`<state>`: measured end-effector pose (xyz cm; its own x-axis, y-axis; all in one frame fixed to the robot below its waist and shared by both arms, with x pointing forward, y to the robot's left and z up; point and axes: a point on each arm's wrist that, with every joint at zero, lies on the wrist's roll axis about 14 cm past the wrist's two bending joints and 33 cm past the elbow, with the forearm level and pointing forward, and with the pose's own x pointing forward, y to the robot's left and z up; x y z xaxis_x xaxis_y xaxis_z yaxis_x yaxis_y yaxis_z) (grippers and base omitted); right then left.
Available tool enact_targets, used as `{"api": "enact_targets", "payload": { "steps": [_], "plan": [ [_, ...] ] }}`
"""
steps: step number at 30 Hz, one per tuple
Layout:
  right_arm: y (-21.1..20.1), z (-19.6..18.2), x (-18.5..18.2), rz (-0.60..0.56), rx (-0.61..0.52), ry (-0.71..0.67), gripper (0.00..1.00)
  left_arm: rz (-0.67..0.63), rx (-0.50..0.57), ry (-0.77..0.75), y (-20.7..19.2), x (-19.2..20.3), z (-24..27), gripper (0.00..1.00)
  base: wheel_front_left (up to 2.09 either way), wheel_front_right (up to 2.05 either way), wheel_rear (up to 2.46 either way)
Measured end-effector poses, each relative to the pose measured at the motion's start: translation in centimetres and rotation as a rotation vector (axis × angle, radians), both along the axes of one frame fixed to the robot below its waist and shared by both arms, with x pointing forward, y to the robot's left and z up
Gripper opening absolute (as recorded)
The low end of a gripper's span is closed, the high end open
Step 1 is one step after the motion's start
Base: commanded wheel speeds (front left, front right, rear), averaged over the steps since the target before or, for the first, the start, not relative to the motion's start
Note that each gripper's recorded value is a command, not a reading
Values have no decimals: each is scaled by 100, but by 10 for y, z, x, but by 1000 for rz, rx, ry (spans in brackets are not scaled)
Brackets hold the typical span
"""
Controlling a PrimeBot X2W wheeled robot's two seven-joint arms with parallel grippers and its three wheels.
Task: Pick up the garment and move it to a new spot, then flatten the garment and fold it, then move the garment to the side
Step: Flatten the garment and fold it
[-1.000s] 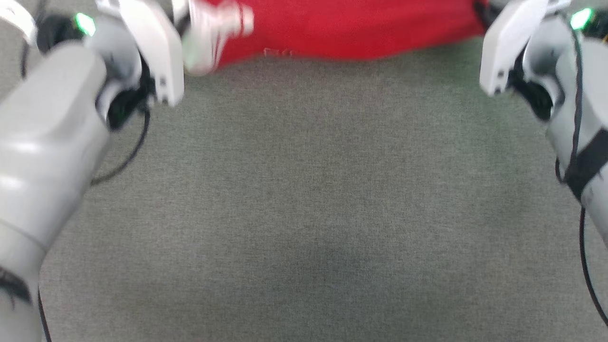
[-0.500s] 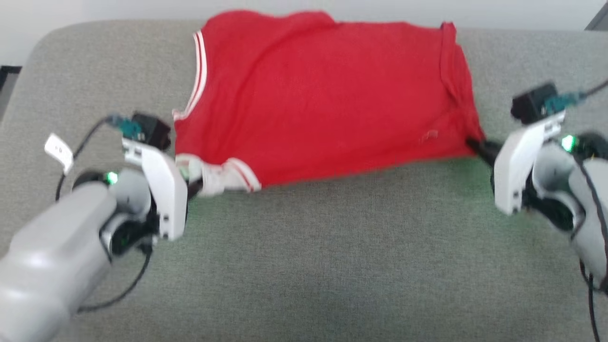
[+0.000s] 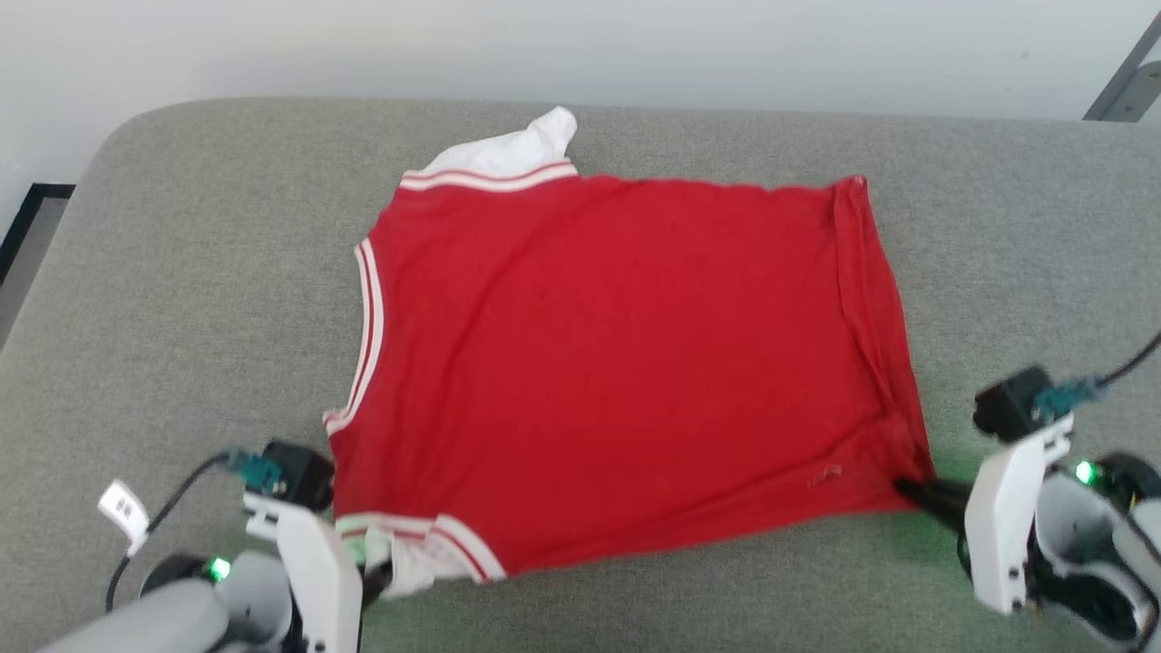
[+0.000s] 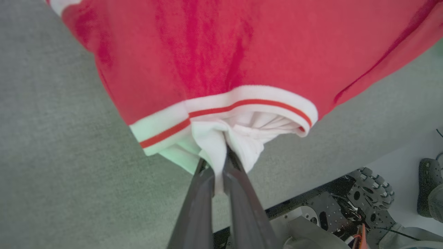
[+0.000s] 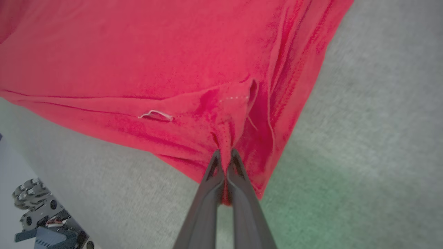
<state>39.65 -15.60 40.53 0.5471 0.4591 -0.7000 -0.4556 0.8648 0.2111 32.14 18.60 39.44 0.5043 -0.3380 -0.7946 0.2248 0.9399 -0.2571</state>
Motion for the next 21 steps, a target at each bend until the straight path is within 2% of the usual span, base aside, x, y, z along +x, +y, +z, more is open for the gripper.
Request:
{"api": "enact_targets", "payload": {
  "steps": [6, 11, 15, 21],
  "plan": [
    [-3, -14, -39, 7, 10, 89, 0, 27, -22, 82, -5, -37, -10, 0, 0, 0, 0],
    [-1, -15, -56, -1, 39, 127, 0, 42, -9, 108, 0, -47, -9, 0, 0, 0, 0],
    [-2, -8, -53, -27, 60, 101, 0, 37, 11, 90, 6, -40, 0, 0, 0, 0, 0],
    [-2, 16, -28, -71, 81, -6, 0, 0, 74, -45, 17, 4, 33, 0, 0, 0, 0]
  ]
}}
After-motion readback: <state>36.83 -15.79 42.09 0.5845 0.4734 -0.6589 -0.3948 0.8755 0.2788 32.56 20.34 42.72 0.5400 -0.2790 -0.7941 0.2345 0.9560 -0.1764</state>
